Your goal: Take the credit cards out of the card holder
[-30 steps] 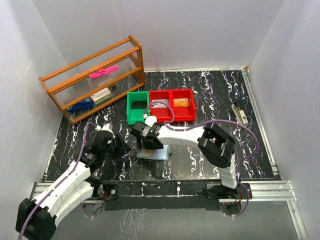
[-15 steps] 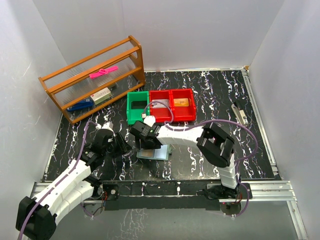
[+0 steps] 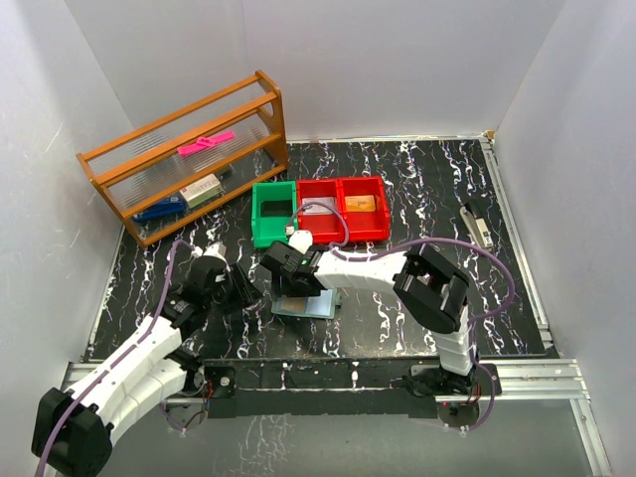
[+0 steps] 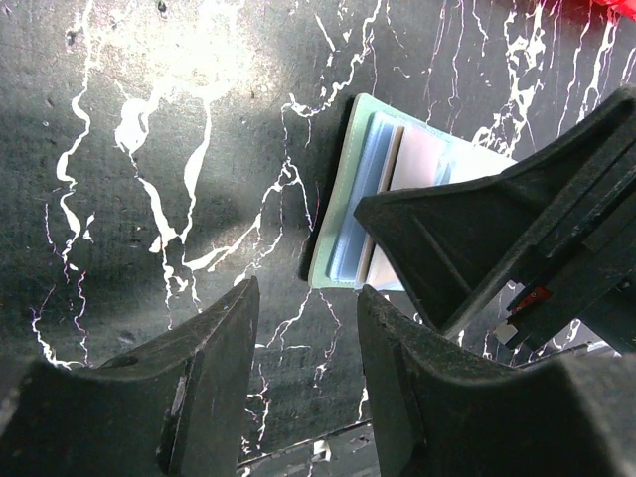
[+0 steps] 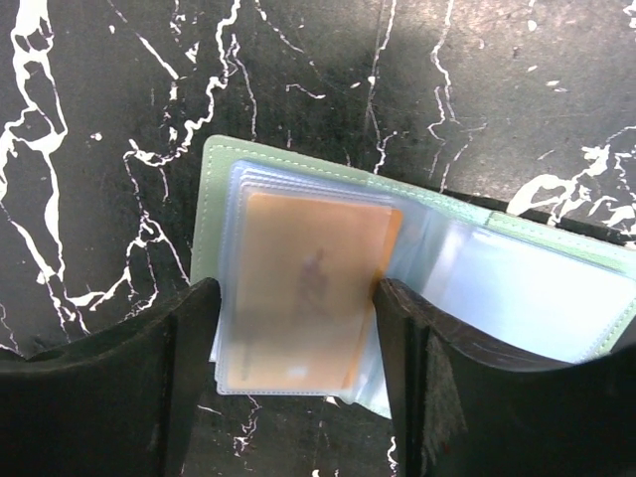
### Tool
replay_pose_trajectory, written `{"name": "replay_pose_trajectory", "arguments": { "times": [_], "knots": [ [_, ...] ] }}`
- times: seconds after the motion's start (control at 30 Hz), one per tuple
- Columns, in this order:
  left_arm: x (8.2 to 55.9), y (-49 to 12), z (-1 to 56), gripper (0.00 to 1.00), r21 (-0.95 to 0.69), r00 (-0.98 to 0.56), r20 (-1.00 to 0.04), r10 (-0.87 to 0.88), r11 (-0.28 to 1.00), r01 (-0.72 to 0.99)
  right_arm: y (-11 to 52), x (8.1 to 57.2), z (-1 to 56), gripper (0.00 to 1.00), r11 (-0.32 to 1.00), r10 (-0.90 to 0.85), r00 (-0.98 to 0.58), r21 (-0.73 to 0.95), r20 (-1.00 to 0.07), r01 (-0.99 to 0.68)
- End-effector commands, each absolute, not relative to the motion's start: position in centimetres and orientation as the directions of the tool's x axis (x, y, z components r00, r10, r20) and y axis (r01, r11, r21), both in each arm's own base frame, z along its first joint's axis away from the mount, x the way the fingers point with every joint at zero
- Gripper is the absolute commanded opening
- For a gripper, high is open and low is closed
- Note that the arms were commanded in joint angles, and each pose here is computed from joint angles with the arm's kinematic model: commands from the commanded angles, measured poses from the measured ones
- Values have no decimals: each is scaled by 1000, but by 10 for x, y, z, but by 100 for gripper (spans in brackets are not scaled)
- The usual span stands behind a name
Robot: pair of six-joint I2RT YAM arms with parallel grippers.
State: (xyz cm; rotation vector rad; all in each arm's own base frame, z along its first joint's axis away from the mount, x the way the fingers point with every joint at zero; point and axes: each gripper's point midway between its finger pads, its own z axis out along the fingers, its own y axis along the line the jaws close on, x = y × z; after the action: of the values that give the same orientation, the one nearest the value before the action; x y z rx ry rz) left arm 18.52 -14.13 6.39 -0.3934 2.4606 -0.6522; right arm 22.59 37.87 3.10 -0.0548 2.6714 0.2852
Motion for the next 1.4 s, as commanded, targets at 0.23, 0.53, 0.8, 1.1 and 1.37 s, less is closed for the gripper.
{"name": "replay_pose_trajectory", "arguments": {
  "times": [0.23, 0.53, 0.8, 1.1, 1.37],
  "knots": [
    [187, -170, 82, 45, -617, -835, -435, -338, 787, 3, 360, 215, 14, 49, 972, 32, -919, 225, -394, -62],
    [172, -207, 81, 45, -728, -904, -375, -207, 669, 149, 363, 213, 18, 44, 914, 99, -937, 404, -334, -47],
    [173, -216, 78, 47, -747, -918, -359, -169, 642, 173, 356, 212, 14, 48, 911, 114, -942, 412, -316, -28],
    [176, -221, 74, 47, -747, -925, -353, -142, 638, 187, 353, 212, 10, 50, 917, 110, -944, 398, -311, -24],
    [188, -216, 80, 47, -710, -903, -395, -168, 680, 184, 353, 212, 7, 50, 918, 106, -947, 396, -303, -24]
  ]
}}
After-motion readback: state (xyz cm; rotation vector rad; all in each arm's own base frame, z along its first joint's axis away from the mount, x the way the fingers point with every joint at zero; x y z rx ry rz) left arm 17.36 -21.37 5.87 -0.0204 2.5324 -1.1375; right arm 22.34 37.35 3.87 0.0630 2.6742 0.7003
